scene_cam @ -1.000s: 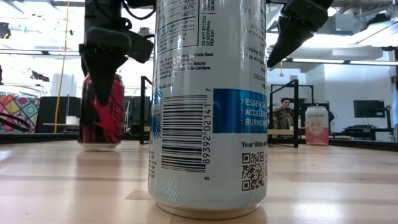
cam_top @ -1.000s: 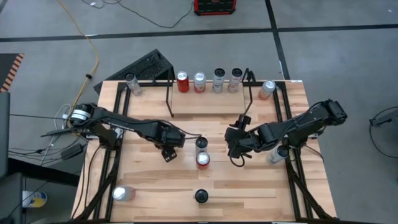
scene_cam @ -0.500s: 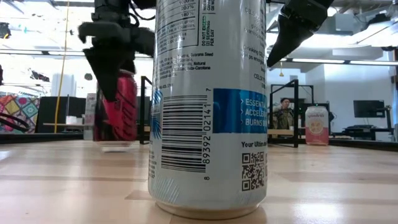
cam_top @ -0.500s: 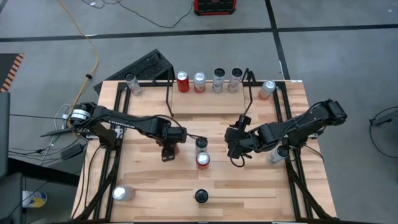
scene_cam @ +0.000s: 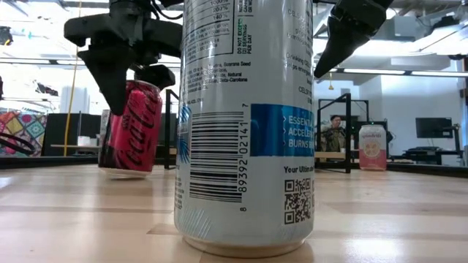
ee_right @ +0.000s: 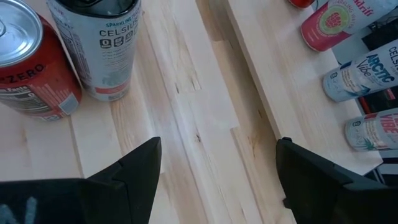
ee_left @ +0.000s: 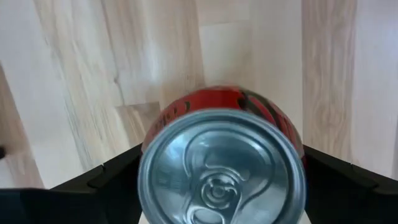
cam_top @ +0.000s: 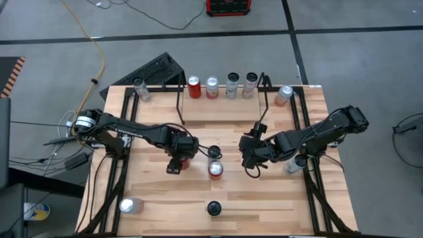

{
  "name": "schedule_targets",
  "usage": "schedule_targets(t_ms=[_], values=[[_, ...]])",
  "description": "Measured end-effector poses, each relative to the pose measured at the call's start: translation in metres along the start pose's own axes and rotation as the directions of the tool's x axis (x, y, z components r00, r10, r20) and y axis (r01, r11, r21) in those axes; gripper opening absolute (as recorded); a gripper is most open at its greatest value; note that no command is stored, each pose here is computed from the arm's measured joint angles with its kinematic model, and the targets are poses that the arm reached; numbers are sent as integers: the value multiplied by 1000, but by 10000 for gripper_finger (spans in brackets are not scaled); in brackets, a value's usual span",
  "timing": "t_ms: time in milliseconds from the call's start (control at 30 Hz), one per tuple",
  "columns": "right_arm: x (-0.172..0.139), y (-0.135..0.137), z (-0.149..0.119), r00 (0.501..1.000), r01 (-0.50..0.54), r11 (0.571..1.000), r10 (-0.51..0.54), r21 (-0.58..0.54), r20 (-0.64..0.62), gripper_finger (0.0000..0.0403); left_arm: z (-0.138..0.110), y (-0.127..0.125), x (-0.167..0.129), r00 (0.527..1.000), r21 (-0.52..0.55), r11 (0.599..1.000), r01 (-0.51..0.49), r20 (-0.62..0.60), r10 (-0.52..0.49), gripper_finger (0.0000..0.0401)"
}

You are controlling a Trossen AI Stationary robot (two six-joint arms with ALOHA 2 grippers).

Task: Place canned beverage on shelf
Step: Put the top red black soda can on the shelf aligned with the other red black soda can

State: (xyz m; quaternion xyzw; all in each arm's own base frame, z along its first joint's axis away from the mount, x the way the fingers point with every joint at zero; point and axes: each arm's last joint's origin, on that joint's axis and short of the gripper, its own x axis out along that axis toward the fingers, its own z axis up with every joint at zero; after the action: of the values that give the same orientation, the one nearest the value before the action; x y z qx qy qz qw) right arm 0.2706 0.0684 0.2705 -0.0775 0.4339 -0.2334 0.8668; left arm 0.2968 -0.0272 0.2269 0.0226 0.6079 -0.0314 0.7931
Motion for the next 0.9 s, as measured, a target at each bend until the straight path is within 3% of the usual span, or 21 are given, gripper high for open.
schedule_targets(t_ms=[467,733,900], values=[[1,-1,0,1000,3,1000,-3,1,-2,290,-2,0,-2,999,-102,995,2,-32,-5,331],[1,-1,0,1000,4,1000,-4,1,-2,290,9,0,-32,999,-146,989,-1,-43,-5,332],[1,-1,0,1000,3,1000,-3,4,-1,290,19,0,-44,999,-314,949,27,28,-19,332]])
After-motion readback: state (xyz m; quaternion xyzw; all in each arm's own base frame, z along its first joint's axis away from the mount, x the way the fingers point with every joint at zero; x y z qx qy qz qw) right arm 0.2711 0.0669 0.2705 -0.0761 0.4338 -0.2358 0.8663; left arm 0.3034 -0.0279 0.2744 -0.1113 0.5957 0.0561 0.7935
